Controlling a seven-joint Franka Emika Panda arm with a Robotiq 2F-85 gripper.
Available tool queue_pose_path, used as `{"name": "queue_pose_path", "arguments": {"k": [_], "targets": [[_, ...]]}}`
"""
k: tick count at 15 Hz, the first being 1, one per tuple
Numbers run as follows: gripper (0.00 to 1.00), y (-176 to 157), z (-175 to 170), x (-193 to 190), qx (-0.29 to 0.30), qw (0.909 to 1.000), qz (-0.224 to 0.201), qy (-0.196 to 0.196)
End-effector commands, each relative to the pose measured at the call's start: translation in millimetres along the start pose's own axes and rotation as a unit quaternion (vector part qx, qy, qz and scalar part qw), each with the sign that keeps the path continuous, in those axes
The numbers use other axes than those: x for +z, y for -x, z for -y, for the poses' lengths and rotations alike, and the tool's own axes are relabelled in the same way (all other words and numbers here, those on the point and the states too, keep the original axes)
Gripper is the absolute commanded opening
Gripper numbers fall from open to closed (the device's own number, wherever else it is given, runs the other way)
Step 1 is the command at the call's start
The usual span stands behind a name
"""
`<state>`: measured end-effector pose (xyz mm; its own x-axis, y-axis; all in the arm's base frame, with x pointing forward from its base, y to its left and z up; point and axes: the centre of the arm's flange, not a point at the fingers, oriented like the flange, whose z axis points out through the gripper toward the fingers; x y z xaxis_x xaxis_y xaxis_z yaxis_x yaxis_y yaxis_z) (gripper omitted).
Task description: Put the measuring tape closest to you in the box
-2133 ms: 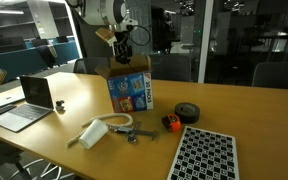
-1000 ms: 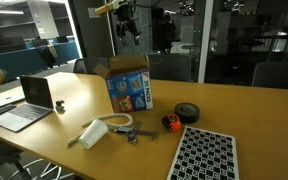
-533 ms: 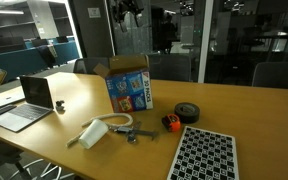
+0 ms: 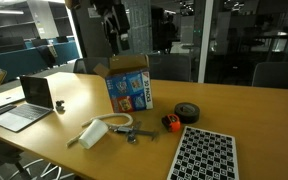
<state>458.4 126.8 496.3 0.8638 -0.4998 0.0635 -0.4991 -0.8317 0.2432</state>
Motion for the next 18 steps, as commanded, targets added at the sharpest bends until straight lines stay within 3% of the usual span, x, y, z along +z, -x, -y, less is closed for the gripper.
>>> {"name": "queue_pose_path", "arguments": {"k": [1,6,10,11,18], "targets": [[1.00,62,-46,53,0.018,0.9989,0.023,-0.035],[1.00,107,-91,97,-0.068,0.9923,0.005,-0.103],[1.00,142,-140,131,-0.107,0.9877,0.022,-0.112],[1.00,108,-92,121,-0.093,0.9916,0.026,-0.085],[1.00,115,-111,111,-0.104,0.9891,0.020,-0.102]]}}
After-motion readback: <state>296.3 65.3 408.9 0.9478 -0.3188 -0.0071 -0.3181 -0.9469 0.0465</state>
